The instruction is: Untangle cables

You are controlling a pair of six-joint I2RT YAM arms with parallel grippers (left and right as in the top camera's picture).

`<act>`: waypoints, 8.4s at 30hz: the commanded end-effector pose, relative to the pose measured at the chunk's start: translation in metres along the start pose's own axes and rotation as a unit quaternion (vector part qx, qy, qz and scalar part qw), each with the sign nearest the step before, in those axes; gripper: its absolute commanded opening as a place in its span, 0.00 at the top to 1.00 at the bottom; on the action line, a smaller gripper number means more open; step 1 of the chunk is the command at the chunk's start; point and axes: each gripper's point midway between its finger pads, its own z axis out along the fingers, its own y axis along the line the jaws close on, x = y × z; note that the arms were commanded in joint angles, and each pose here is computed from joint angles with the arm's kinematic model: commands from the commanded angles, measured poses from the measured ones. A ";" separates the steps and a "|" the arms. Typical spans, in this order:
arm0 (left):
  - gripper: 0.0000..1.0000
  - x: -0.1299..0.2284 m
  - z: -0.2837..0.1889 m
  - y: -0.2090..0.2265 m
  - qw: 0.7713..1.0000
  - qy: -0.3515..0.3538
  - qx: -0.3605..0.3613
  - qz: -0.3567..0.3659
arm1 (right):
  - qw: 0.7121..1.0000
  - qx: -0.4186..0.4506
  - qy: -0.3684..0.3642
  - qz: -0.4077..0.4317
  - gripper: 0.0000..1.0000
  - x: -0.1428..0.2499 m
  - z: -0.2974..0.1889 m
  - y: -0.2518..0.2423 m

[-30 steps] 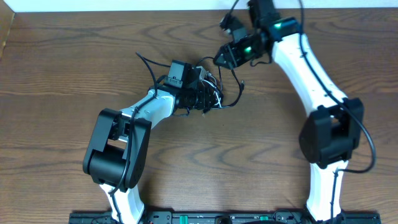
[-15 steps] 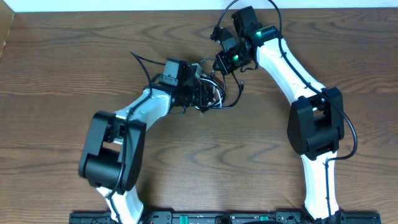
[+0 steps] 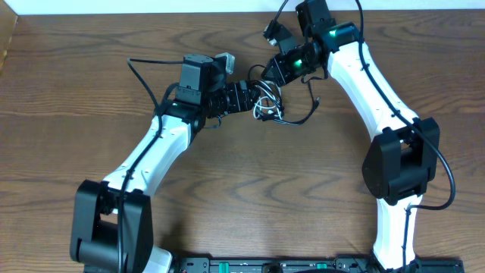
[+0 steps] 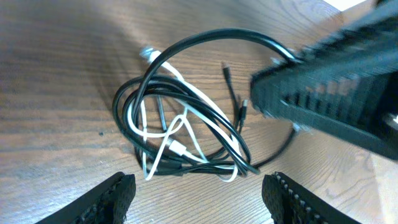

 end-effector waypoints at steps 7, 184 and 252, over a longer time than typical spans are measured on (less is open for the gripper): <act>0.30 -0.005 0.027 0.008 0.996 -0.013 0.004 -0.085 | 0.998 -0.064 -0.006 -0.002 0.99 -0.003 -0.008 0.031; 0.93 0.025 -0.012 0.034 0.997 0.066 -0.021 0.025 | 0.969 -0.233 -0.068 -0.046 0.99 0.025 -0.135 0.075; 0.92 -0.044 -0.082 -0.057 0.978 -0.034 0.163 -0.125 | 0.999 0.010 -0.030 -0.016 0.71 -0.020 0.006 0.036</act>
